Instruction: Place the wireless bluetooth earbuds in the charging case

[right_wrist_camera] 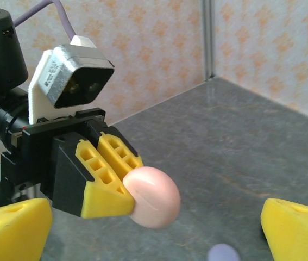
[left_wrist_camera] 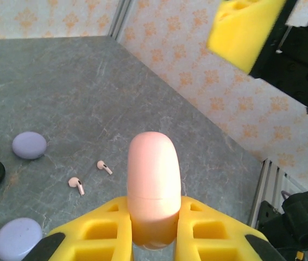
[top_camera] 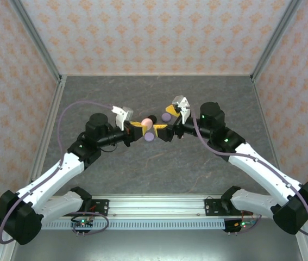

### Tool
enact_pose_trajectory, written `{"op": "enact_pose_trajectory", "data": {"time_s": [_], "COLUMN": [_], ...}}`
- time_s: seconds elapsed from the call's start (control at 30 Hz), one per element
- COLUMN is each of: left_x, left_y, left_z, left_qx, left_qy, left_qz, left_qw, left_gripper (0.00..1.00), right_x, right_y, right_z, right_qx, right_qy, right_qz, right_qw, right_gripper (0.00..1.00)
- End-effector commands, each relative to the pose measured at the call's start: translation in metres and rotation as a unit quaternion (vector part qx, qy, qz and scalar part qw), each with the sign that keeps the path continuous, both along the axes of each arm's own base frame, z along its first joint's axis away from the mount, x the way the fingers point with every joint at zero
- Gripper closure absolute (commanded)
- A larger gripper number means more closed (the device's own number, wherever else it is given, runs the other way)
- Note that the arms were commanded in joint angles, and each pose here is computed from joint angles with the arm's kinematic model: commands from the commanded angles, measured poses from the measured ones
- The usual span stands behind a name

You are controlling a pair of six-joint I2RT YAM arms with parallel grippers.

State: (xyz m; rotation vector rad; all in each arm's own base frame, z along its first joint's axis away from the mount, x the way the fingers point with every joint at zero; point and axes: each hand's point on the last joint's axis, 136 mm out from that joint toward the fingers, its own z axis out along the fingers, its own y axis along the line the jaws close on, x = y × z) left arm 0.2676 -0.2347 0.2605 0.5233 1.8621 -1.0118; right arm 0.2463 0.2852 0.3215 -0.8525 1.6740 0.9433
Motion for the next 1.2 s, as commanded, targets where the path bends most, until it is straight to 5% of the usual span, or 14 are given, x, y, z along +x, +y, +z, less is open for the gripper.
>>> {"op": "enact_pose_trajectory", "data": {"time_s": [0.0, 0.7, 1.17], "left_x": [0.003, -0.010, -0.006], "left_y": [-0.002, -0.011, -0.008], "left_z": [0.028, 0.023, 0.012], "left_qx": [-0.010, 0.010, 0.030], "left_qy": [-0.086, -0.092, -0.085], "left_qz": [0.004, -0.028, -0.016], "left_qw": [0.996, 0.995, 0.996], "left_gripper": [1.00, 1.00, 1.00], "right_x": [0.001, 0.066, 0.064], "right_y": [0.010, 0.010, -0.006], "right_z": [0.000, -0.023, -0.009], "right_qx": [0.029, 0.022, 0.028], "right_qy": [0.052, 0.109, 0.104], "right_qz": [0.014, -0.069, -0.080], "right_qw": [0.998, 0.991, 0.991], "right_gripper": [0.04, 0.16, 0.16]}}
